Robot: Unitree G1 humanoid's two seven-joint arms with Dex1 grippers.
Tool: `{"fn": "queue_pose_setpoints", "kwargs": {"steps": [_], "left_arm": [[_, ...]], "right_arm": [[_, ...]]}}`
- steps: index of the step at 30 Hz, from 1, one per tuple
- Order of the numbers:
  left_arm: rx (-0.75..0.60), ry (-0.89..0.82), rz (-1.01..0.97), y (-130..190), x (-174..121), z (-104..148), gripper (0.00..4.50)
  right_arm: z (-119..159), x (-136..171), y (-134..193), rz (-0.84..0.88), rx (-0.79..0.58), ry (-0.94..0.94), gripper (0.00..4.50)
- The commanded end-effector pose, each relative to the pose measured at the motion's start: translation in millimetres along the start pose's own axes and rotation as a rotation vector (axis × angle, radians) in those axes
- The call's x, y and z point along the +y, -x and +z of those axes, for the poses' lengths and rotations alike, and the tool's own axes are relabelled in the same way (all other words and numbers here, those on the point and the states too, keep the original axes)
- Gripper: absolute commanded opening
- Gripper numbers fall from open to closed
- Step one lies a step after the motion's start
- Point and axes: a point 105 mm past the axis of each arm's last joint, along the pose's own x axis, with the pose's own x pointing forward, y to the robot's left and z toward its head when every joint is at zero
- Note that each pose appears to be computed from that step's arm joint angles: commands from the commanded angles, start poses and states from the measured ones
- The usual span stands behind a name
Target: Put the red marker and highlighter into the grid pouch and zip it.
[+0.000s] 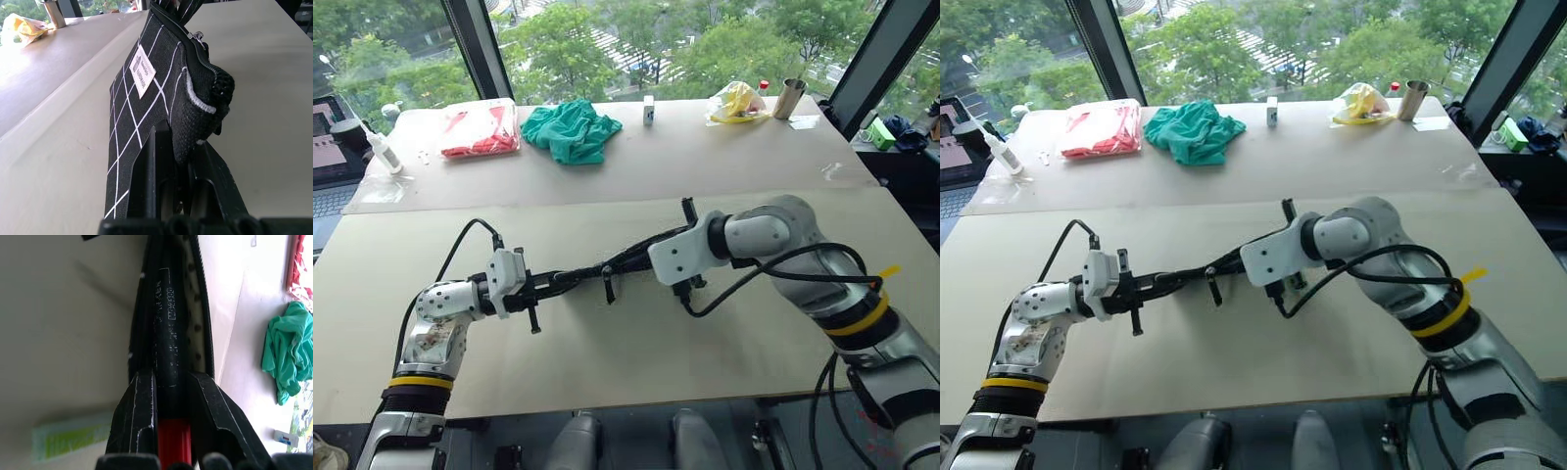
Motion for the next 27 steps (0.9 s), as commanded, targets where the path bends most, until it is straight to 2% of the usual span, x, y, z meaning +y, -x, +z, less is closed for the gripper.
{"fn": "queue_pose_setpoints", "kwargs": {"steps": [1,6,9,11,12,14,15,19,22,26,27], "left_arm": [[-0.029,-0.027,-0.005,-3,3,9,0.00],[-0.034,-0.022,-0.011,-4,1,7,0.00],[-0.033,-0.019,-0.013,-3,0,5,0.00],[-0.031,-0.017,-0.012,-1,0,5,0.00],[-0.029,-0.016,-0.011,-1,0,4,0.00],[-0.027,-0.016,-0.011,0,-1,3,0.00],[-0.026,-0.016,-0.010,1,-1,3,0.00],[-0.024,-0.018,-0.005,2,-2,3,0.00],[-0.020,-0.019,0.004,3,-2,3,0.00],[-0.016,-0.019,0.016,6,-3,3,0.00],[-0.015,-0.018,0.020,7,-4,3,0.00]], "right_arm": [[9,-2,-12,0.024,-0.012,0.052,0.51],[26,0,-30,0.032,-0.088,0.081,0.51],[27,-4,-31,0.008,-0.132,0.058,0.51],[22,-5,-28,0.014,-0.161,-0.052,1.52],[21,-7,-26,0.003,-0.172,-0.093,1.73],[21,-14,-22,-0.025,-0.206,-0.203,2.55],[22,-9,-17,0.020,-0.230,-0.242,2.77],[10,-6,13,0.070,-0.264,-0.364,2.77],[-5,-19,48,0.007,-0.311,-0.514,2.77],[-21,-18,88,-0.039,-0.382,-0.687,2.77],[-35,-19,94,-0.096,-0.355,-0.752,2.77]]}}
